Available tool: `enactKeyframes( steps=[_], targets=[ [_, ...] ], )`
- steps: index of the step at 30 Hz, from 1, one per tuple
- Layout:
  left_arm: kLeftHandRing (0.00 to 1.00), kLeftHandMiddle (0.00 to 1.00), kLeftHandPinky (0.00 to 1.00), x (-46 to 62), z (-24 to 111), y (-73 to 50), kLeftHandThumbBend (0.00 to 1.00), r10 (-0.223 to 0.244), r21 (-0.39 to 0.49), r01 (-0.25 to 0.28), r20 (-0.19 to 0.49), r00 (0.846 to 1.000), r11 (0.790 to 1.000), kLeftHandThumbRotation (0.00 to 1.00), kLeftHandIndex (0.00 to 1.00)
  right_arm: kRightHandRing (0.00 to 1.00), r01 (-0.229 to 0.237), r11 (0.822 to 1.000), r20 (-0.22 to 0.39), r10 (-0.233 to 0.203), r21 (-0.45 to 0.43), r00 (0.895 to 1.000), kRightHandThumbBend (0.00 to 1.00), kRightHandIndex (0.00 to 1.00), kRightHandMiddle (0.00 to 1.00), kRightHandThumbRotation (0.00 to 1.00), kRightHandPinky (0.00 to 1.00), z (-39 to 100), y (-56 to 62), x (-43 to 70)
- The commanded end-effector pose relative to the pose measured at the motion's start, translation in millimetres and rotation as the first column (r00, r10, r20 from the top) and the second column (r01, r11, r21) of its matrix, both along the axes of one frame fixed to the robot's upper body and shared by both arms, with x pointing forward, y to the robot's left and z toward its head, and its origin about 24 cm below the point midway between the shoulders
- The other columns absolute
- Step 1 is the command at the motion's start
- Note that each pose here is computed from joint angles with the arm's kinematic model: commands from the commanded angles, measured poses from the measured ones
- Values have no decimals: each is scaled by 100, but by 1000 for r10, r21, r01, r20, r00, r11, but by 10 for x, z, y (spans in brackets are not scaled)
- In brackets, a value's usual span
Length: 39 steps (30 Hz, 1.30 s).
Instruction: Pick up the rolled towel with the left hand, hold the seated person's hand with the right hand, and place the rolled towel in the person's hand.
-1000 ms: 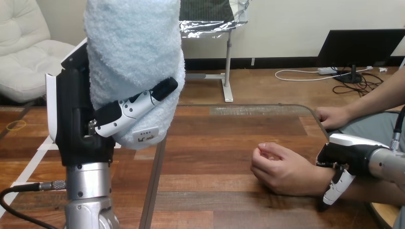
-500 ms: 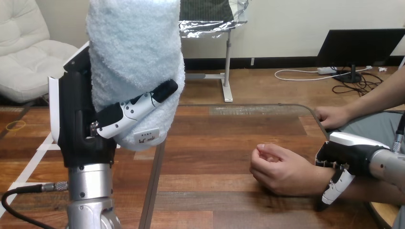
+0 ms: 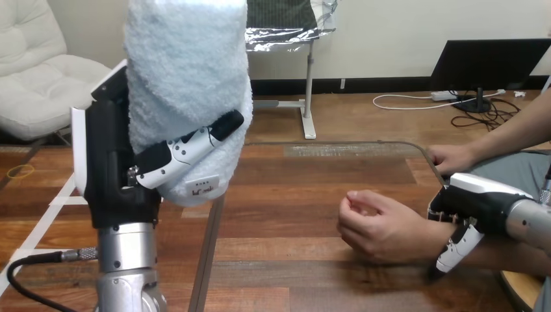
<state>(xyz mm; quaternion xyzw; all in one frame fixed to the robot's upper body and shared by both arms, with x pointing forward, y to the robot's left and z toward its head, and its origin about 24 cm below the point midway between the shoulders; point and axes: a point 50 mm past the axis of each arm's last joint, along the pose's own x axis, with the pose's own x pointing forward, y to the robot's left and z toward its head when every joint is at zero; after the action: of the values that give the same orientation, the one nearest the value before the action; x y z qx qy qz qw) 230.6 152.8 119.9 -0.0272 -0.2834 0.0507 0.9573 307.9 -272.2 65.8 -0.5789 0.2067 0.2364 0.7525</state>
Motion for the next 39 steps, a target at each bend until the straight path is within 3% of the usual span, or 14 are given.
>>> enactKeyframes(
  steps=[1, 18, 28, 39],
  targets=[
    [24, 30, 18, 103, 180, -90, 57, -34, -6, 35, 90, 995, 999, 0, 36, 29, -23, 999, 84, 20, 29, 996, 89, 41, 37, 0, 20, 216, 61, 69],
    [24, 30, 17, 242, 46, -160, 56, -104, -41, 107, 66, 992, 993, 0, 36, 29, -28, 998, 165, 18, 55, 986, 87, 41, 38, 2, 21, 541, 47, 118],
    [24, 30, 17, 340, -66, -200, 56, -117, -36, 119, 64, 991, 992, 0, 35, 29, -23, 998, 202, 10, 59, 979, 88, 41, 38, 5, 21, 712, 63, 140],
    [24, 30, 17, 436, -224, -272, 55, -144, -28, 144, 11, 990, 989, 0, 35, 29, -18, 998, 230, 2, 65, 973, 89, 41, 37, 6, 21, 854, 99, 163]
  ],
)
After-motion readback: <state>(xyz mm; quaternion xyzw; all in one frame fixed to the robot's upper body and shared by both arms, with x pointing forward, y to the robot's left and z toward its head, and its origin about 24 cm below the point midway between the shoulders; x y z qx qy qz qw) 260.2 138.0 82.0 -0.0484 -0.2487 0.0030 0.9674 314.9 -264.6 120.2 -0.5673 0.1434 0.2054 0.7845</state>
